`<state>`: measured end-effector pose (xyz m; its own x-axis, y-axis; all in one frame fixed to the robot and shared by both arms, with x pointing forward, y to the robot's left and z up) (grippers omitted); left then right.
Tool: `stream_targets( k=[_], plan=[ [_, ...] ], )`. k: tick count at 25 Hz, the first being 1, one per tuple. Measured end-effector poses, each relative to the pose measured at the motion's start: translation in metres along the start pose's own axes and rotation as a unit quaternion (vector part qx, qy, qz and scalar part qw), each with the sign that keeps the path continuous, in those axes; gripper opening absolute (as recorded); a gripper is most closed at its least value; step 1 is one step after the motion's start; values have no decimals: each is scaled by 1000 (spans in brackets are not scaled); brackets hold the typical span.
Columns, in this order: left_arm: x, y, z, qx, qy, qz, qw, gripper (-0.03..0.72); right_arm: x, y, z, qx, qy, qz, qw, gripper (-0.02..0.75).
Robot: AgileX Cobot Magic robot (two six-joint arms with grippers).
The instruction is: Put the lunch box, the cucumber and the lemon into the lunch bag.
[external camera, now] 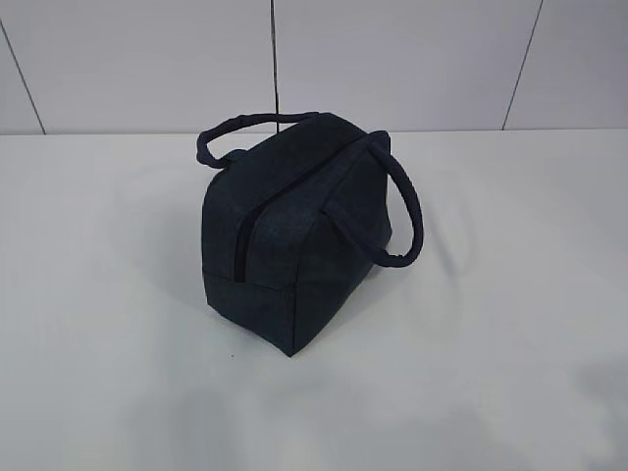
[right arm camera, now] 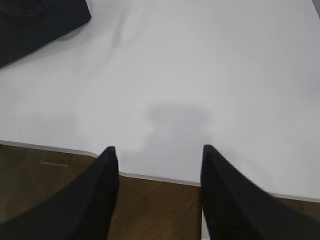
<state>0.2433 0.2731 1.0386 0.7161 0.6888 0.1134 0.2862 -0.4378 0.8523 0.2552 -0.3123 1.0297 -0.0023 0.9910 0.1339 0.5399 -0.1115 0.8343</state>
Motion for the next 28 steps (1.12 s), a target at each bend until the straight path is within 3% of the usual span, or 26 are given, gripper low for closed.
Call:
stream_targets(
  k=[8, 19, 24, 28],
  plan=[
    [15, -3, 8, -3, 54, 7, 999, 371, 2, -1, 11, -8, 4, -4, 1000, 405],
    [18, -3, 8, 0, 73, 3, 997, 371, 2, 0, 11, -14, 5, -2, 1000, 405],
    [22, -3, 8, 10, 135, -32, 990, 371, 4, -1, 10, -15, -8, 19, 1000, 405],
    [27, -5, 6, 22, 198, -68, 978, 371, 5, -2, 10, -18, -27, 42, 999, 405]
  ],
)
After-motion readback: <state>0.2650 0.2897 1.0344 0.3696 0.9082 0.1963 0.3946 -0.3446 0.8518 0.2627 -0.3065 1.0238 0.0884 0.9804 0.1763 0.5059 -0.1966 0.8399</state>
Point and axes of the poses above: a point on each arm's last joint axis where the gripper is mounted, z pointing out along that axis toward the gripper, x along the wrist's bending axis when the last joint is at zero, y = z × x, the point moved 4 cm from there along z, pointing out along that axis toward the gripper, and after that the axes turned 15 degrees about z, right-handed, at the moved point
